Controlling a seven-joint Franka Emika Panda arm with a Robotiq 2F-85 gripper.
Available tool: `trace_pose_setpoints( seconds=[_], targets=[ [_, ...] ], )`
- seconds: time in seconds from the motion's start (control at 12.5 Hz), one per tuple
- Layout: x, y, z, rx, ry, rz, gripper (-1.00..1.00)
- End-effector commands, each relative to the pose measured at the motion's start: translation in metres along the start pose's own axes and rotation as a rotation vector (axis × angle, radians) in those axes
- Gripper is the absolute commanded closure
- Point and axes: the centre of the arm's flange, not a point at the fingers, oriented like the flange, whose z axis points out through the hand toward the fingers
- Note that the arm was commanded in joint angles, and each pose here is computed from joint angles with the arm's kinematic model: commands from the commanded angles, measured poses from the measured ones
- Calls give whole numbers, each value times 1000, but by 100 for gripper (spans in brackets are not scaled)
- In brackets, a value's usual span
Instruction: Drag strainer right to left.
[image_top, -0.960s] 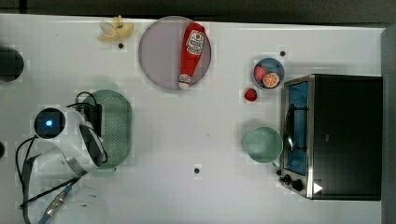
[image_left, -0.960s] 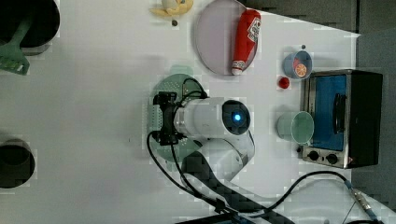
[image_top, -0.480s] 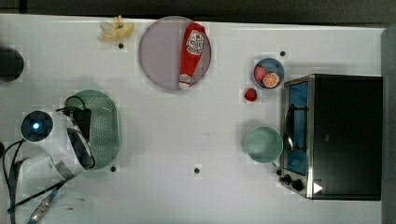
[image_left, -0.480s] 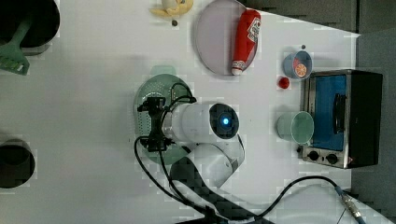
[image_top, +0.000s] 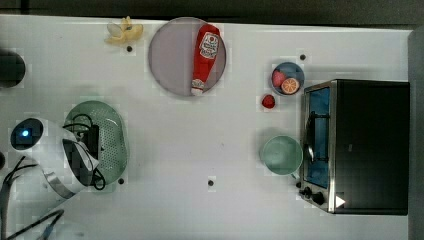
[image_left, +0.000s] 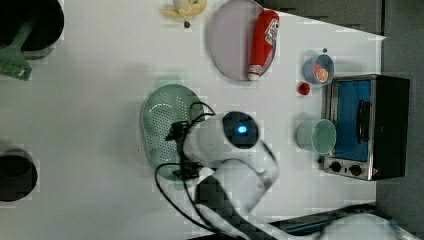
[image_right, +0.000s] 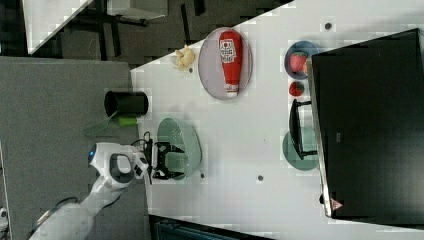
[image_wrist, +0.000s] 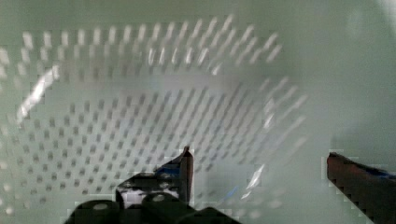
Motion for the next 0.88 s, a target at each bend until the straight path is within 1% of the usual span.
trace_pose_setpoints(
  seconds=[0.08,0.16,0.4,0.48,0.56,0.64,0.72,0.88],
  targets=[
    [42,3,-176,142,-75,-142,-100],
    [68,11,-212,150,-74,-188,-100],
    [163,42,-308,205,-97,-270,-100],
    [198,56,-334,221,-99,-301,-100],
    [236,71,-355,238,-87,-345,-100],
    [274,87,-373,253,-61,-398,-100],
    [313,102,-385,262,-22,-448,-100],
    [382,129,-399,259,50,-527,-100]
  ],
)
